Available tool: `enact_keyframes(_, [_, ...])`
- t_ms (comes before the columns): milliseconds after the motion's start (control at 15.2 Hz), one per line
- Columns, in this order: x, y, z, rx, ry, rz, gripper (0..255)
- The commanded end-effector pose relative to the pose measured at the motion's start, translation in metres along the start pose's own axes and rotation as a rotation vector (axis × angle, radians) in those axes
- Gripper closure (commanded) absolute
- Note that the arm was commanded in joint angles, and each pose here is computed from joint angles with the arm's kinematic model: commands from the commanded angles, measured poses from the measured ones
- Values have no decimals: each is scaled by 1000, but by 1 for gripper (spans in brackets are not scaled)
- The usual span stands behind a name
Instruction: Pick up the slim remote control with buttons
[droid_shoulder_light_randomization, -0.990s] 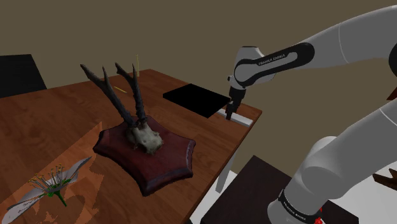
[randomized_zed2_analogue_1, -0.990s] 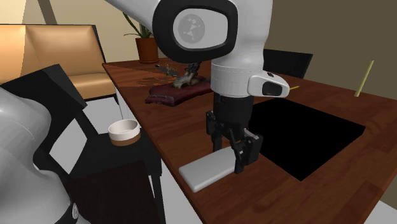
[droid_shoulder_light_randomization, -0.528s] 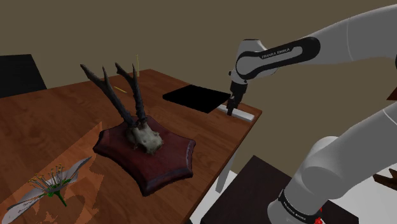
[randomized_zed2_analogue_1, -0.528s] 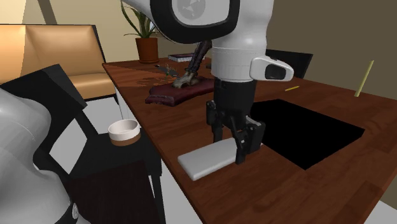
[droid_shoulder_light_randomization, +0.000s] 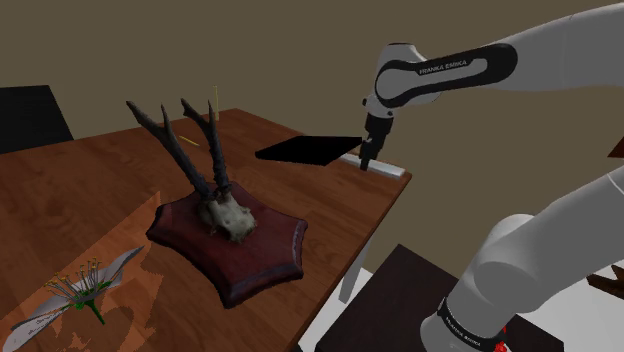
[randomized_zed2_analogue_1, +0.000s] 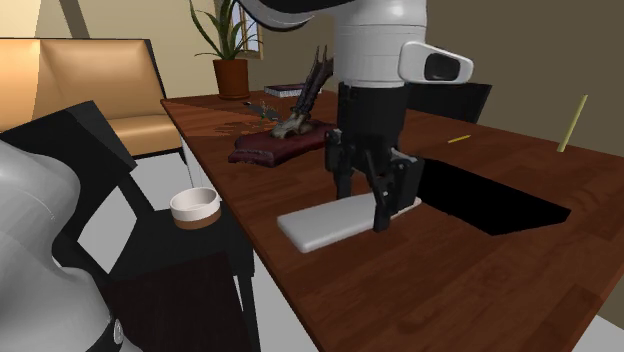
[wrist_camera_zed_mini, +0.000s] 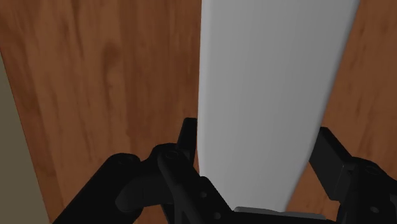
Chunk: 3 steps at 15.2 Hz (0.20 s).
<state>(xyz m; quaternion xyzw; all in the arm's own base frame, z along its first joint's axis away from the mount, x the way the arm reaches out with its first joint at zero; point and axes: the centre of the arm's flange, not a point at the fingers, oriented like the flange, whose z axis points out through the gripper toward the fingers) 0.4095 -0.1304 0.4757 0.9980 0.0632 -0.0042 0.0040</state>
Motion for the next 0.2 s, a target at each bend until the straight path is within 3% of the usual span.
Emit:
enact_keyframes(0, [0,1,-11,0,1,0,255])
enact_keyframes(132, [0,1,-11,0,1,0,255])
